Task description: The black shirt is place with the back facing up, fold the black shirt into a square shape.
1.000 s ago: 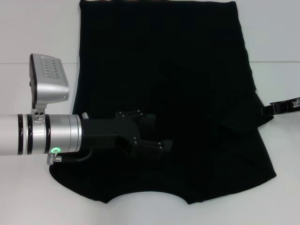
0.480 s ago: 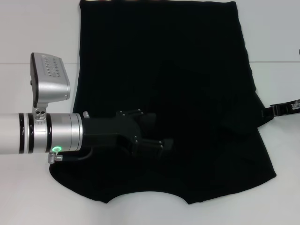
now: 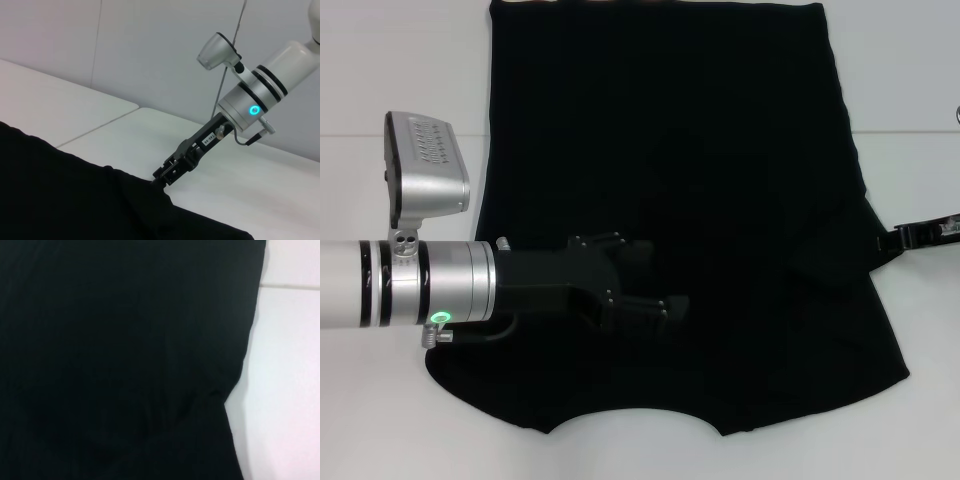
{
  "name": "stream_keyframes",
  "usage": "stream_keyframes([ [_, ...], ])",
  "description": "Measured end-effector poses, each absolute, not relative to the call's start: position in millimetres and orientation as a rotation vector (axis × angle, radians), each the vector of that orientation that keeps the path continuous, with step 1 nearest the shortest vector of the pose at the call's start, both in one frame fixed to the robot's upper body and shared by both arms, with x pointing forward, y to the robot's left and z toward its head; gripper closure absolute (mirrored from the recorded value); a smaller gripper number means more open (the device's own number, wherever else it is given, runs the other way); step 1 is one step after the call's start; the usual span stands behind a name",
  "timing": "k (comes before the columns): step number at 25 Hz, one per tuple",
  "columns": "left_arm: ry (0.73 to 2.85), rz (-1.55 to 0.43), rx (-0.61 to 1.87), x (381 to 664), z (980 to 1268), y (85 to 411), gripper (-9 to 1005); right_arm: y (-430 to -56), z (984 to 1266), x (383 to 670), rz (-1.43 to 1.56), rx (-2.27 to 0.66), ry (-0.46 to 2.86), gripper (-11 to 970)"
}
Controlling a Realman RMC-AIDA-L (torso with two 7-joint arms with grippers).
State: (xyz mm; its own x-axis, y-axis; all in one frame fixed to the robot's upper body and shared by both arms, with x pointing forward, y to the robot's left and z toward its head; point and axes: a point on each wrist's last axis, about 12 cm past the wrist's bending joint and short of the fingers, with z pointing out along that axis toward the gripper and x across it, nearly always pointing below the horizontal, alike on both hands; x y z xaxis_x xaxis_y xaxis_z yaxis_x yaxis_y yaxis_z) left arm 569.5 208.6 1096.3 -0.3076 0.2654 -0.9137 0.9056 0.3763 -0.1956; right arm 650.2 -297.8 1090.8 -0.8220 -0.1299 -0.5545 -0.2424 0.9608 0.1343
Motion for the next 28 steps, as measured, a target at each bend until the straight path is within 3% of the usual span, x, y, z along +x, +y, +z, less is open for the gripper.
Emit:
stream_keyframes([
  [23,1.784,-0.941,1.033,572.0,1098.5,208.7,74,-292.9,1089.3,652.0,0.259,-0.261,2.526,427],
  [28,1.787,-0.93,1.03,573.4,1098.7,209.0,74,-292.6,1089.1,652.3,0.258,-0.261,2.526,532],
])
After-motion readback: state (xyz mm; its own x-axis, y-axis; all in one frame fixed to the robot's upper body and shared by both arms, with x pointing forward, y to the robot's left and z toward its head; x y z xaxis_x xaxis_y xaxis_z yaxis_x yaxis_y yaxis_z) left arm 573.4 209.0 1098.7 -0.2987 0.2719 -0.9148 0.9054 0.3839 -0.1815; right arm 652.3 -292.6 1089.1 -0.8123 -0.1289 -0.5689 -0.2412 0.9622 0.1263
